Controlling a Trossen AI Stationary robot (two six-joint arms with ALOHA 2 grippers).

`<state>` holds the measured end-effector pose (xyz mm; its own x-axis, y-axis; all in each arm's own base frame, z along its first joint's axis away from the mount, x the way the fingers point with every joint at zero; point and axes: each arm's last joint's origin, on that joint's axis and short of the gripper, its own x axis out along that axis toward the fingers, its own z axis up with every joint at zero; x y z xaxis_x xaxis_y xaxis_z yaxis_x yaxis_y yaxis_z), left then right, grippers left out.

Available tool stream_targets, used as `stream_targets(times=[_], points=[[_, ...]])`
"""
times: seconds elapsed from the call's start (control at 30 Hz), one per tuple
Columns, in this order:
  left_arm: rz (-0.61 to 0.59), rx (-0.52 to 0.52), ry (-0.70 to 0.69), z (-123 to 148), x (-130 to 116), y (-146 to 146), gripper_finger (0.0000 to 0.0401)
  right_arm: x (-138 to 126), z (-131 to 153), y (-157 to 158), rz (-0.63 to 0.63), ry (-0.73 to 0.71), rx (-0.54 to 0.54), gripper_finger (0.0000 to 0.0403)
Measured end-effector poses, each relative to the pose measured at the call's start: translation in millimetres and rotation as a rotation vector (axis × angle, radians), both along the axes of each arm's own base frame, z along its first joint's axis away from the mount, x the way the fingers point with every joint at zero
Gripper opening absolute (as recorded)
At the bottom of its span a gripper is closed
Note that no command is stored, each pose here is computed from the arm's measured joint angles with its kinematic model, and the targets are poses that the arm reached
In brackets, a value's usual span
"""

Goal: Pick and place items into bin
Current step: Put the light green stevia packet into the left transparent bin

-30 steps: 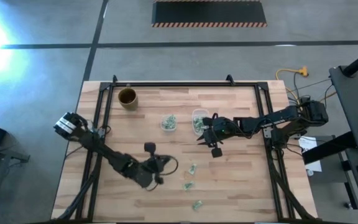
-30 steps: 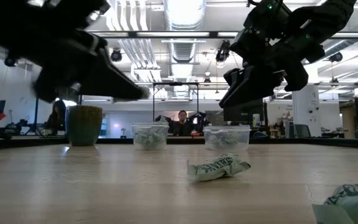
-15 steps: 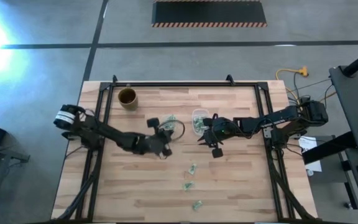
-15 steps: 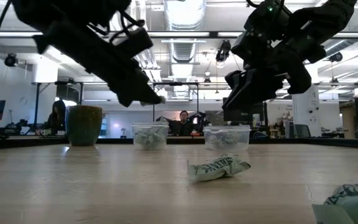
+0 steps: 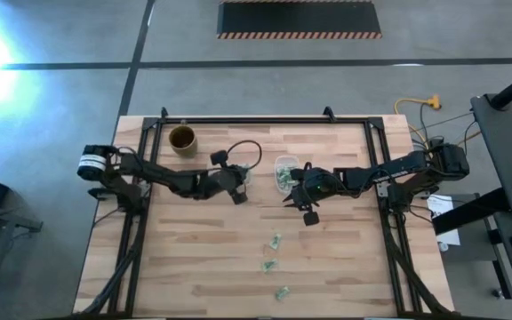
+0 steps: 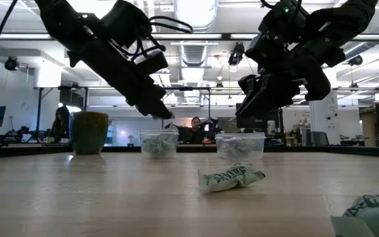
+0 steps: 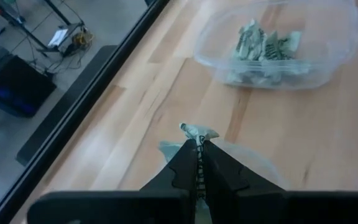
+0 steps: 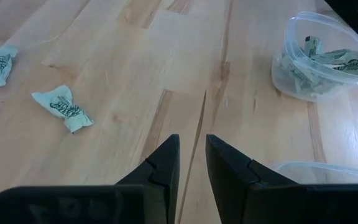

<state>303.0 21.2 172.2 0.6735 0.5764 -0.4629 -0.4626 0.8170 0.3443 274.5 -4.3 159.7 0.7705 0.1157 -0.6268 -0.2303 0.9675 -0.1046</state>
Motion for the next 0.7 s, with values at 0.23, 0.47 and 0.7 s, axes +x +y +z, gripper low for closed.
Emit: stream_targets(times=[0.23, 0.47, 0.7], points=[[0.023, -0.004, 0.011, -1.3, -1.4, 8.5, 0.0004, 0.0, 0.0, 0.0, 0.005, -0.001, -0.006, 0.0068], [0.036, -0.008, 0.019, -4.6, -4.0, 11.0, 0.0004, 0.0, 0.0, 0.0, 0.007, -0.001, -0.008, 0.0068], [0.011, -0.051, 0.024, -6.7, -4.7, 11.3, 0.0004, 0.0, 0.0, 0.0, 0.007, -0.001, -0.008, 0.0068]])
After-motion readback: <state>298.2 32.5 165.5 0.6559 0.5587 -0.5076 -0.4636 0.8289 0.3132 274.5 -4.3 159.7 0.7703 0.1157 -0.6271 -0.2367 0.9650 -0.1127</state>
